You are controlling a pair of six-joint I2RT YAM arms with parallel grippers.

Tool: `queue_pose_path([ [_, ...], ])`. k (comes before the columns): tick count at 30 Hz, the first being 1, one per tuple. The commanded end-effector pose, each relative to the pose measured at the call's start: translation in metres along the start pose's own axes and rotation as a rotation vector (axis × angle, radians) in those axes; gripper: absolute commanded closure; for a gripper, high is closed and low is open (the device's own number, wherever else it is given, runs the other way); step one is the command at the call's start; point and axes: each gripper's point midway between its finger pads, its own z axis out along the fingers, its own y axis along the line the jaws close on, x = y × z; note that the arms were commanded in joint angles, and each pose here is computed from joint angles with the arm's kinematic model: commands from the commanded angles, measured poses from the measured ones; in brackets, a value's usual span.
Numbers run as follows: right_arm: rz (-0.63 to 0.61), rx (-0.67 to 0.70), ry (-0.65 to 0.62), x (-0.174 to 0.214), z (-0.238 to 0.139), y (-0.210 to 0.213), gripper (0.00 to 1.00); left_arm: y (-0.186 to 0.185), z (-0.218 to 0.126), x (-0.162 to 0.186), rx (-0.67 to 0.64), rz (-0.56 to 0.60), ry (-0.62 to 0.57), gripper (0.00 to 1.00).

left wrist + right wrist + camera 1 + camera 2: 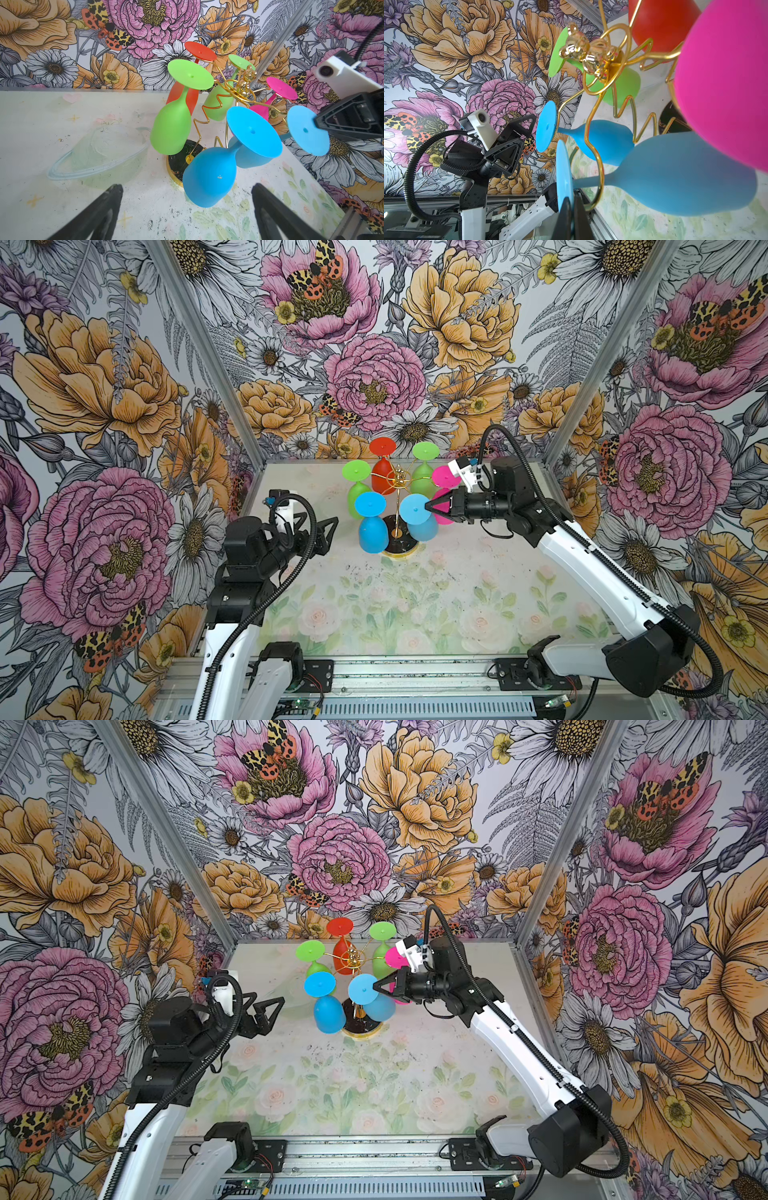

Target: Take the wine glass off the wine glass rack

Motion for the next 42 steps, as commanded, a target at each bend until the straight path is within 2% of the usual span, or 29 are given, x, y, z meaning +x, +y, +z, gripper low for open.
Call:
queue_pose_path([
  [1, -0.032, -0.058, -0.002, -0.006, 0.0, 0.019, 0.97, 0.0, 0.0, 0.005, 0.0, 0.014, 0.008, 0.01],
  [10, -0.024, -0.135, -0.006, -0.011, -0.001, 0.035, 1.0, 0.0, 0.001, 0.005, 0.0, 0.015, 0.01, 0.01],
  [42, 0.018, -0.1, -0.101, -0.048, 0.002, 0.018, 1.0, -0.007, -0.005, -0.002, 0.019, 0.036, -0.013, 0.01],
])
